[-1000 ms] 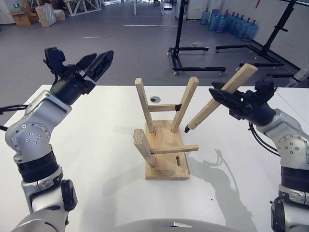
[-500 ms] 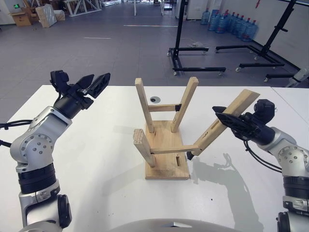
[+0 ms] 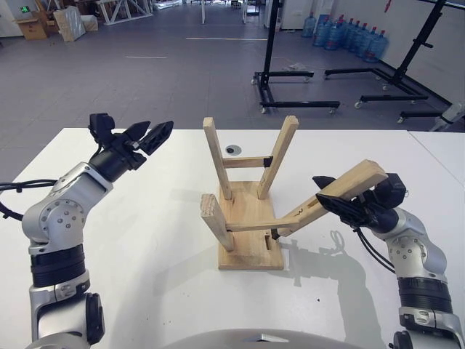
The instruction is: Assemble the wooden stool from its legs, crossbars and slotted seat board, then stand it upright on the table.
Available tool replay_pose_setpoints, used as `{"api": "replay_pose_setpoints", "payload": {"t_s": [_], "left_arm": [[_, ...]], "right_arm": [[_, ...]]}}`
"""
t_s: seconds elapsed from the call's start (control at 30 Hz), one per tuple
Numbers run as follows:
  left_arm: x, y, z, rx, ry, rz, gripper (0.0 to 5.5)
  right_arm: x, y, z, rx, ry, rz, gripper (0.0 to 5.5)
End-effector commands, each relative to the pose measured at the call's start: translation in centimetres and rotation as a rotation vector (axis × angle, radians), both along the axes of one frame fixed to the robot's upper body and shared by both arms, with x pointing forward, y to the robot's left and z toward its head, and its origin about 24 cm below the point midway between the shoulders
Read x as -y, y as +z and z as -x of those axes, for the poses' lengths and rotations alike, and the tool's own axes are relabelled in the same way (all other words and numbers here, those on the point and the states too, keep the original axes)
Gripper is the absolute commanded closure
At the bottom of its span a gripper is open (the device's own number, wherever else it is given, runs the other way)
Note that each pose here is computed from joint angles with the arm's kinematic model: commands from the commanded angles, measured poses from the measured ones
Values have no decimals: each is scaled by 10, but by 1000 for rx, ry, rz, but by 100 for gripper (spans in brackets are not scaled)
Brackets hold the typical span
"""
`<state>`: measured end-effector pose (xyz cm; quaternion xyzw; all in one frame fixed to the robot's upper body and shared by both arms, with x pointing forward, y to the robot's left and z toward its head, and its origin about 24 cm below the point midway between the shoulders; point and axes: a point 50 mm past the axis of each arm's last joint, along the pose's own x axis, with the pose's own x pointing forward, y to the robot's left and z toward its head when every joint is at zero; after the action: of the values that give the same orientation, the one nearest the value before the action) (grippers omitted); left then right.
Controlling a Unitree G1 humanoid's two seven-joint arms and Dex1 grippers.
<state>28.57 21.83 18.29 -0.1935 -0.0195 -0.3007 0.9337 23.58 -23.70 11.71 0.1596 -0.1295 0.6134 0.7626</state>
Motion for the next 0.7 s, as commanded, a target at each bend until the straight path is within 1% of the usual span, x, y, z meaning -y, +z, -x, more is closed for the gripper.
{"api": "replay_pose_setpoints", "payload": {"t_s": [0.03,0.27,0.5,0.7], "left_arm": [[2,2,-1,-1,-6,-29,52],[2,0,-1,-7,-3,-25,52],[5,-1,0,-11,-12,-19,52],[6,-4,1,-18,-16,-18,52]], "right_arm": [[-6,0,3,10,29,11,345],[-11,-12,9,-14,21,22,345],[-12,-11,3,10,1,44,345],[-16,-15,6,3,28,63,345]]}}
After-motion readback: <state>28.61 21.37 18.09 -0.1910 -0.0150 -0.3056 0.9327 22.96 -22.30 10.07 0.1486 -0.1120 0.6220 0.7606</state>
